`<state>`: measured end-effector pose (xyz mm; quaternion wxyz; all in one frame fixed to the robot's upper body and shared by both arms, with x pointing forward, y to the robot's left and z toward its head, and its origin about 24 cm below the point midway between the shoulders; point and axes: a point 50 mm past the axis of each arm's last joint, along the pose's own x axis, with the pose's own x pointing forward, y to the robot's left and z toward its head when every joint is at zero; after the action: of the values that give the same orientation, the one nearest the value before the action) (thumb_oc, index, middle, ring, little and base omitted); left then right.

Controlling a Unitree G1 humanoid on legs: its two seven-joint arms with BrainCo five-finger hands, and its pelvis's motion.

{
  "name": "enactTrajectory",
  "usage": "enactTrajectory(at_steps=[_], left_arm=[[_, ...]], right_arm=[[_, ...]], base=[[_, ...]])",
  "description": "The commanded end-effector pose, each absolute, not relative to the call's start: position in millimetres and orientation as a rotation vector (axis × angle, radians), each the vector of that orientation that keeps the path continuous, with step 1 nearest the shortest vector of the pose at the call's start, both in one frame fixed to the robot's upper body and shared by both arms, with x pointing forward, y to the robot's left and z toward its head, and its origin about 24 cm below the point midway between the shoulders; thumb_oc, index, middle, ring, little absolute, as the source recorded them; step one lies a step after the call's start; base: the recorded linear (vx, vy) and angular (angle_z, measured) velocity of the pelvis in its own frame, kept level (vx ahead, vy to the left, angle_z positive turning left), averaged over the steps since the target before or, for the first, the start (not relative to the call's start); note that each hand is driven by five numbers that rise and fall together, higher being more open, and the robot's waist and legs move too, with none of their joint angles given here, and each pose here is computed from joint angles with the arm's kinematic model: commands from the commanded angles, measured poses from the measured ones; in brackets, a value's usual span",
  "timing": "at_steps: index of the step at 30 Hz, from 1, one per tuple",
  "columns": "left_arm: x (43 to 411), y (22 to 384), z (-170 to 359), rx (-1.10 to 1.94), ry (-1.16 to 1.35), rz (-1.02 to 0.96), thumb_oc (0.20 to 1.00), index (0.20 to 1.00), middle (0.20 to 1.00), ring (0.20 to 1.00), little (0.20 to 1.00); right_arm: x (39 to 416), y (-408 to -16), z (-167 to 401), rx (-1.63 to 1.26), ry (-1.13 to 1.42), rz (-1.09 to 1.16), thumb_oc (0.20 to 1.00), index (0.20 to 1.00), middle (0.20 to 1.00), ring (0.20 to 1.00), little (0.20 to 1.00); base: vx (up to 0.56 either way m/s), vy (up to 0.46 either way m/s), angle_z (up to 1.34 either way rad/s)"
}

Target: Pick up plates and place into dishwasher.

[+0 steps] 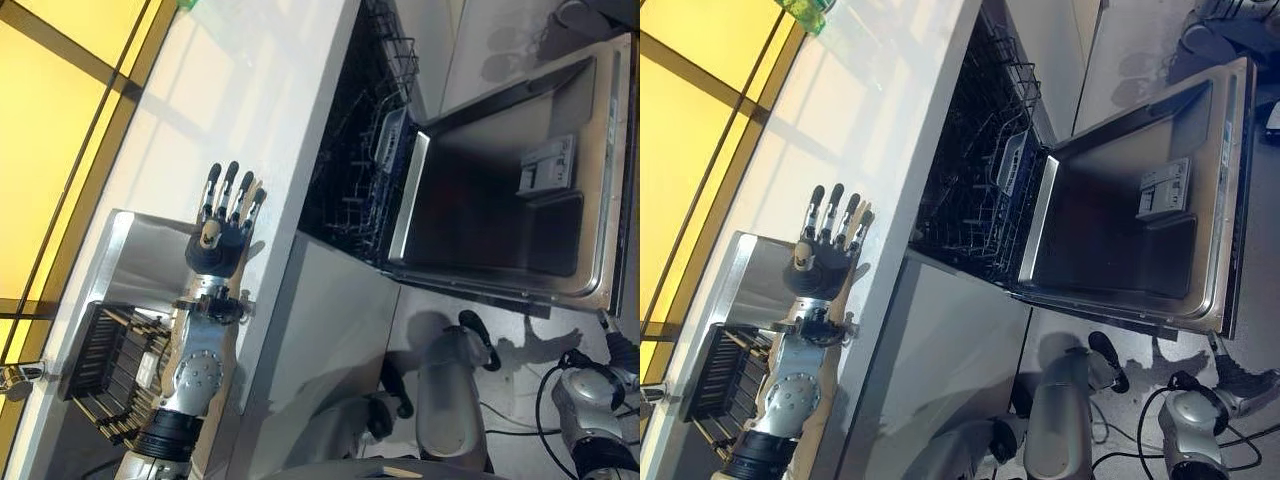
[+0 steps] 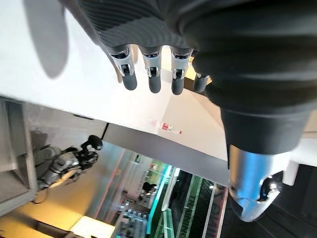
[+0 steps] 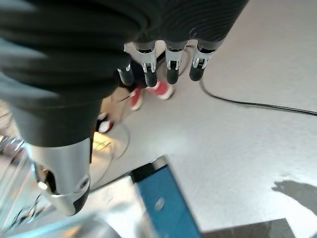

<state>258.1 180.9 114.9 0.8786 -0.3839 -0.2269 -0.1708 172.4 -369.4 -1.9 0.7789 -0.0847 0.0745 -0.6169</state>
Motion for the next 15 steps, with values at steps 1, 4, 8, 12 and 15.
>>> enactTrajectory(at_steps=[1, 4, 8, 12, 15], left_arm=[[256, 177, 123, -0.870, -0.550, -0.338, 1.000, 1.000, 1.000, 1.000, 1.000], [254, 175, 123, -0.886, -0.541, -0.336, 1.000, 1.000, 1.000, 1.000, 1.000], [253, 173, 122, -0.887, -0.527, -0.345, 1.000, 1.000, 1.000, 1.000, 1.000], [252, 173, 119, -0.889, -0.500, -0.358, 1.000, 1.000, 1.000, 1.000, 1.000], [253, 175, 117, -0.890, -0.478, -0.359, 1.000, 1.000, 1.000, 1.000, 1.000]], right_arm=[[188, -383, 33, -0.102, -0.047, -1.267, 1.000, 1.000, 1.000, 1.000, 1.000], [206, -372, 44, -0.075, -0.127, -1.115, 1.000, 1.000, 1.000, 1.000, 1.000], [228, -354, 62, -0.045, -0.223, -0.905, 1.000, 1.000, 1.000, 1.000, 1.000], [252, -333, 73, 0.005, -0.218, -0.613, 1.000, 1.000, 1.000, 1.000, 1.000], [265, -319, 77, 0.053, -0.186, -0.369, 1.000, 1.000, 1.000, 1.000, 1.000]], base=[[-0.03, 0.020, -0.09], [0.00, 0.017, -0.09], [0.01, -0.023, 0.05], [0.01, -0.040, 0.19], [0.03, -0.033, -0.10]])
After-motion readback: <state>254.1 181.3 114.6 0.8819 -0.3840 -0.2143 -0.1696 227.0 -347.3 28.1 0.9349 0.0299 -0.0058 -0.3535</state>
